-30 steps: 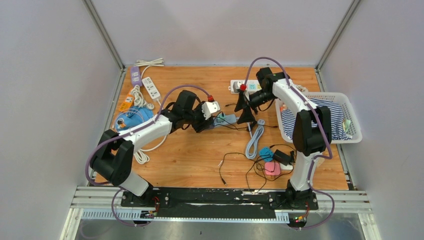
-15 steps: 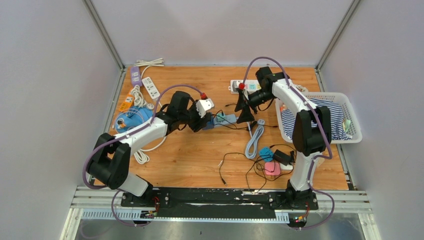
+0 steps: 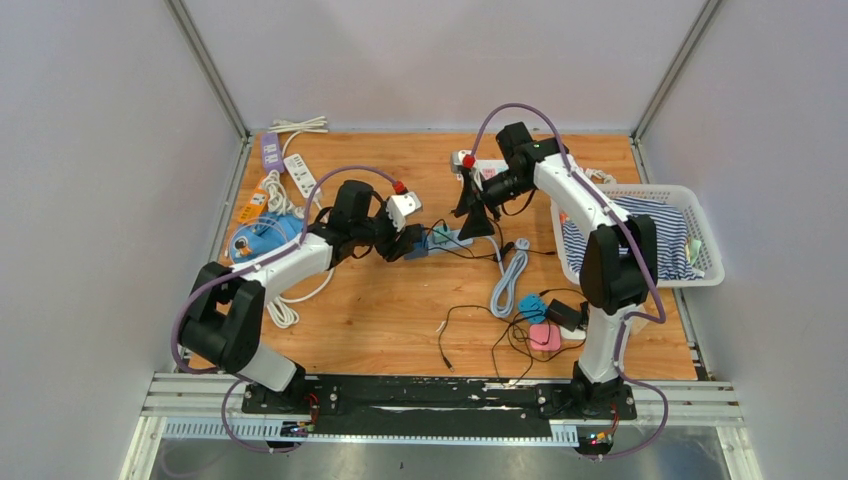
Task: Pull the plug off the socket
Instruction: Remove the plug from the socket.
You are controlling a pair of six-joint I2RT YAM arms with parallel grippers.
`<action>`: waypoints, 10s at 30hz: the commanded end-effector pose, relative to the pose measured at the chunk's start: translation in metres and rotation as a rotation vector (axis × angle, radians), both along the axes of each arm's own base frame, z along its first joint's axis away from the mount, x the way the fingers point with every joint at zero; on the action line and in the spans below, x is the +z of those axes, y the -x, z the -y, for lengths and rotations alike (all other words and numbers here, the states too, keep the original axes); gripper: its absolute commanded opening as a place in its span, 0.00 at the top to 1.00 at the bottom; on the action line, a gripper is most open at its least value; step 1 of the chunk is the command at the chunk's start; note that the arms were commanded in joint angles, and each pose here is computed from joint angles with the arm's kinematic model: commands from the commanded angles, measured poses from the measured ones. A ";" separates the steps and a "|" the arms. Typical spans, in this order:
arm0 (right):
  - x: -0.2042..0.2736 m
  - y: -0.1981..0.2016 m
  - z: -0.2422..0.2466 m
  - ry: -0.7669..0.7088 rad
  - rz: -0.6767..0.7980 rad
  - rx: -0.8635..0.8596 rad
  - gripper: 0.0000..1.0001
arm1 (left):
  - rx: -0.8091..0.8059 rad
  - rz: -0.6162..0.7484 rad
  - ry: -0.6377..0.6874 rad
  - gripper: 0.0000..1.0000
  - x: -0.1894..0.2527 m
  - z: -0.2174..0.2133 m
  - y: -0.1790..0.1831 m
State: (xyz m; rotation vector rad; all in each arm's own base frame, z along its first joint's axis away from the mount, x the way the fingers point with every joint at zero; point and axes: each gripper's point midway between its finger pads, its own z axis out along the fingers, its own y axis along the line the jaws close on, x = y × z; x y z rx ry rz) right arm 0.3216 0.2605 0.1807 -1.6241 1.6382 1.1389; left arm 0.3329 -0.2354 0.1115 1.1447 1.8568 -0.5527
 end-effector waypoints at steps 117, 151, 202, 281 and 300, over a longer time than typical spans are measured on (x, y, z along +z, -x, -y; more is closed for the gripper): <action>-0.038 -0.014 -0.107 0.436 0.377 0.134 0.55 | 0.660 0.133 0.487 0.04 0.040 -0.104 -0.013; -0.049 -0.020 -0.090 0.410 0.293 0.167 0.54 | 0.596 0.162 0.509 0.03 0.045 -0.096 -0.007; -0.046 0.007 -0.008 0.274 0.133 0.271 1.00 | -0.112 0.400 0.503 0.02 0.028 0.025 0.073; -0.049 0.046 -0.010 0.137 -0.041 0.281 1.00 | -0.050 0.078 0.603 0.31 -0.037 0.113 0.037; -0.055 0.059 -0.019 0.203 -0.039 0.279 1.00 | 0.004 0.061 0.580 1.00 -0.044 0.106 0.025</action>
